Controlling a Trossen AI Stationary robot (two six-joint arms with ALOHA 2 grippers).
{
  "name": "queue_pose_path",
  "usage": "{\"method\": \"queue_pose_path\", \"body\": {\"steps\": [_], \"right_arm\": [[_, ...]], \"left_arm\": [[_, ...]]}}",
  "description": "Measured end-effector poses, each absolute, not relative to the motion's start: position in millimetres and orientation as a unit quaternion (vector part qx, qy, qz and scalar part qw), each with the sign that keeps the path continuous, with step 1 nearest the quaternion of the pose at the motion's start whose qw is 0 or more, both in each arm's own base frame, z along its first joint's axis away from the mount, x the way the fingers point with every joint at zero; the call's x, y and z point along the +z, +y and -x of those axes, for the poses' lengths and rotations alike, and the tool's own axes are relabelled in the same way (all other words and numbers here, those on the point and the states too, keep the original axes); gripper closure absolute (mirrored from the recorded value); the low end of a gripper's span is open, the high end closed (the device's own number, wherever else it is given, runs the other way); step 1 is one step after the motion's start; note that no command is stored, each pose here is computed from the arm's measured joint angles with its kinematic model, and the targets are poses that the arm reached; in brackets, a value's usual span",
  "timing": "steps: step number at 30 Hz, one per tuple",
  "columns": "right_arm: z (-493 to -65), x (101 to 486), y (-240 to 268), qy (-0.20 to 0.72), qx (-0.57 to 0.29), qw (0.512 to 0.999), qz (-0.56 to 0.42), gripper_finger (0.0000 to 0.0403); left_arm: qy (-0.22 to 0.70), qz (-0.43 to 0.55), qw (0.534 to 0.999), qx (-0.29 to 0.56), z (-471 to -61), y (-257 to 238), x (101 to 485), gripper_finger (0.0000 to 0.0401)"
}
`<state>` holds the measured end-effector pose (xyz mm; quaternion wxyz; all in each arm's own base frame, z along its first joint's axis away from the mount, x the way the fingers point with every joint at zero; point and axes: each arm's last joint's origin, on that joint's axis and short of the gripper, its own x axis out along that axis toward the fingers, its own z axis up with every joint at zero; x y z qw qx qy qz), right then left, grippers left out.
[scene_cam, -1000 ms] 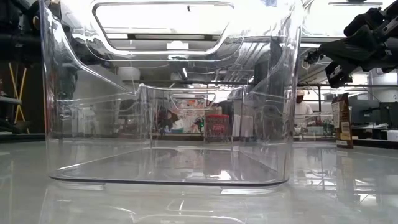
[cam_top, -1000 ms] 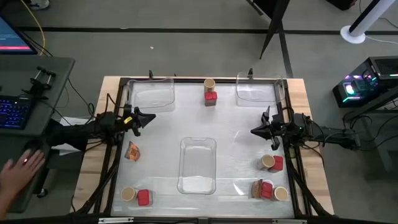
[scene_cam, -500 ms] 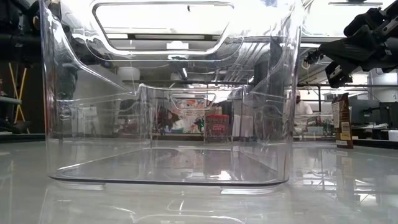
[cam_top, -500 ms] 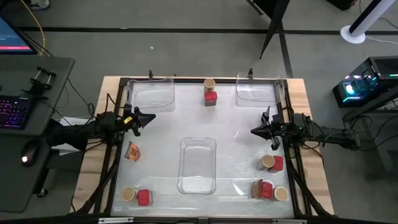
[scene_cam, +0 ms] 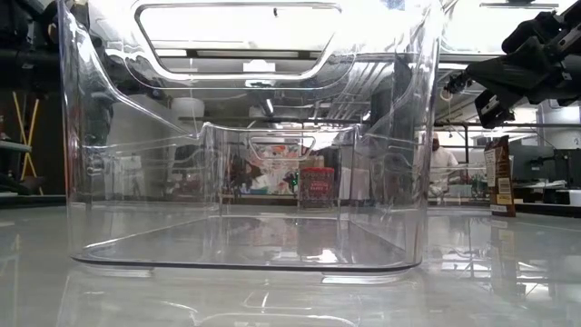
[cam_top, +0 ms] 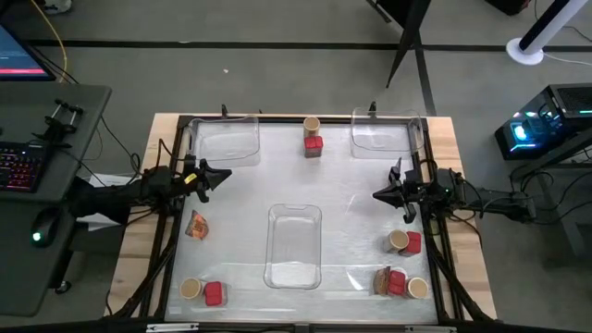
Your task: Sort spices by type
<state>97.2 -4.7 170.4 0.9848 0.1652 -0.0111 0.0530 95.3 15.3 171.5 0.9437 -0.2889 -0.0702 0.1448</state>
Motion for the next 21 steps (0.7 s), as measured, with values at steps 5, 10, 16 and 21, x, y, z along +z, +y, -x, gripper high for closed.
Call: {"method": "queue_pose_path", "body": {"steps": [5,10,16,21], "right_arm": [[-97.2,170.4,-4.7,-0.011,0.053,0.985,-0.165,0.0400],[-97.1,170.5,-4.7,-0.011,0.053,0.985,-0.165,0.0400],[-97.2,170.4,-4.7,-0.011,0.053,0.985,-0.165,0.0400],[-97.2,170.3,-4.7,-0.011,0.053,0.985,-0.165,0.0400]], "left_arm": [[-0.070,0.289,0.944,0.145,-95.3,15.3,171.4,0.0394],[-0.070,0.289,0.944,0.145,-95.3,15.3,171.4,0.0394],[-0.091,0.306,0.937,0.140,-95.0,15.4,175.2,0.0394],[-0.155,0.382,0.903,0.124,-93.4,16.1,184.9,0.0394]]}}
